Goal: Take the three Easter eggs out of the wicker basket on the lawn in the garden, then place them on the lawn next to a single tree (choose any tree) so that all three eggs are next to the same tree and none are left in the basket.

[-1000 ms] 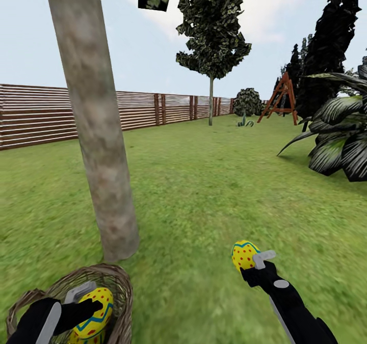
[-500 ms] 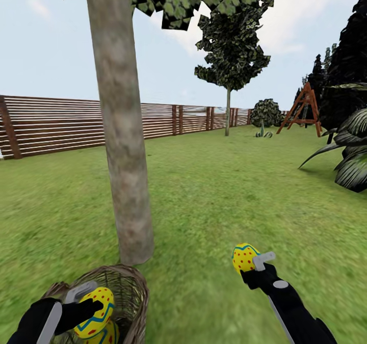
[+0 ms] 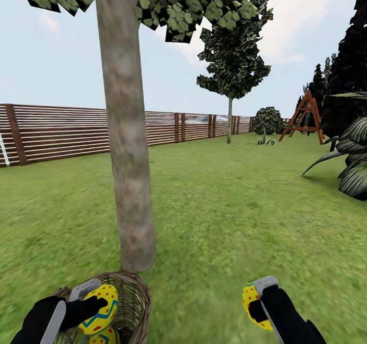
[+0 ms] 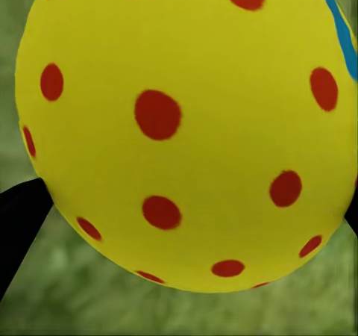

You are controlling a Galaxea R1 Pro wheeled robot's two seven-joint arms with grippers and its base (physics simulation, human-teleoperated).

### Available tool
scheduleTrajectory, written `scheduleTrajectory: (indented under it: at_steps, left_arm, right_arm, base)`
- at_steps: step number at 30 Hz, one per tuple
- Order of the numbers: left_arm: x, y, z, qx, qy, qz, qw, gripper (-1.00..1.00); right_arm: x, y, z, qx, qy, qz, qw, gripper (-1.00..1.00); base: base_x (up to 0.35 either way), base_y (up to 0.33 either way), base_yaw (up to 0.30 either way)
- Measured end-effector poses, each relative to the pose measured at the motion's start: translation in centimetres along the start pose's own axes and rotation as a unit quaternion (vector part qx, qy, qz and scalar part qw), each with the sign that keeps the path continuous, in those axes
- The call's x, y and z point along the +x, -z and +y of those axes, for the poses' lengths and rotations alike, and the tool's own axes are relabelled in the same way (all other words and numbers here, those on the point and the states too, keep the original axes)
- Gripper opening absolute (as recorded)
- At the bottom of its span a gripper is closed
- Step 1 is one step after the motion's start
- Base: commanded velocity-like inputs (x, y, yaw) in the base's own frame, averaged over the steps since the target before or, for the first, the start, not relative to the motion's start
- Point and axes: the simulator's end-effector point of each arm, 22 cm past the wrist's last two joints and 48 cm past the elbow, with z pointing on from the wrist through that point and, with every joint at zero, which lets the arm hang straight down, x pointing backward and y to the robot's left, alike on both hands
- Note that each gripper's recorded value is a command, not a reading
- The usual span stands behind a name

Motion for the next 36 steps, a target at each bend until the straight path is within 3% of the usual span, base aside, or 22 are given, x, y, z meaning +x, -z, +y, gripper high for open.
scheduleTrajectory:
  at_steps: [7,18,27,33,36]
  left_arm:
    - [-1.8,1.4,-0.8,0.003,-0.002,-0.009,1.0000,-1.00]
    - [-2.6,2.7,-1.6,-0.002,-0.002,0.006,1.0000,-1.00]
    - [-3.4,4.1,-2.3,-0.004,-0.006,0.018,0.9998,-1.00]
    - [0.6,2.8,0.1,-0.033,0.002,0.085,0.9958,-1.00]
    - [1.2,3.1,1.8,-0.072,-0.023,0.099,0.9922,-1.00]
  right_arm:
    - [-1.5,1.3,-0.7,0.001,-0.006,-0.006,1.0000,-1.00]
    - [-3.0,3.0,-1.5,0.002,-0.005,-0.003,1.0000,-1.00]
    - [-4.3,4.4,-1.9,0.002,-0.003,-0.003,1.0000,-1.00]
    - [-5.1,5.3,-1.8,0.000,0.002,0.000,1.0000,-1.00]
    - [-5.5,5.8,-1.7,-0.002,0.002,0.000,1.0000,-1.00]
  base:
    - [0.000,0.000,0.000]
    - [-0.178,0.000,0.000]
    - [-0.009,0.000,0.000]
    - [0.000,0.000,0.000]
    - [0.000,0.000,0.000]
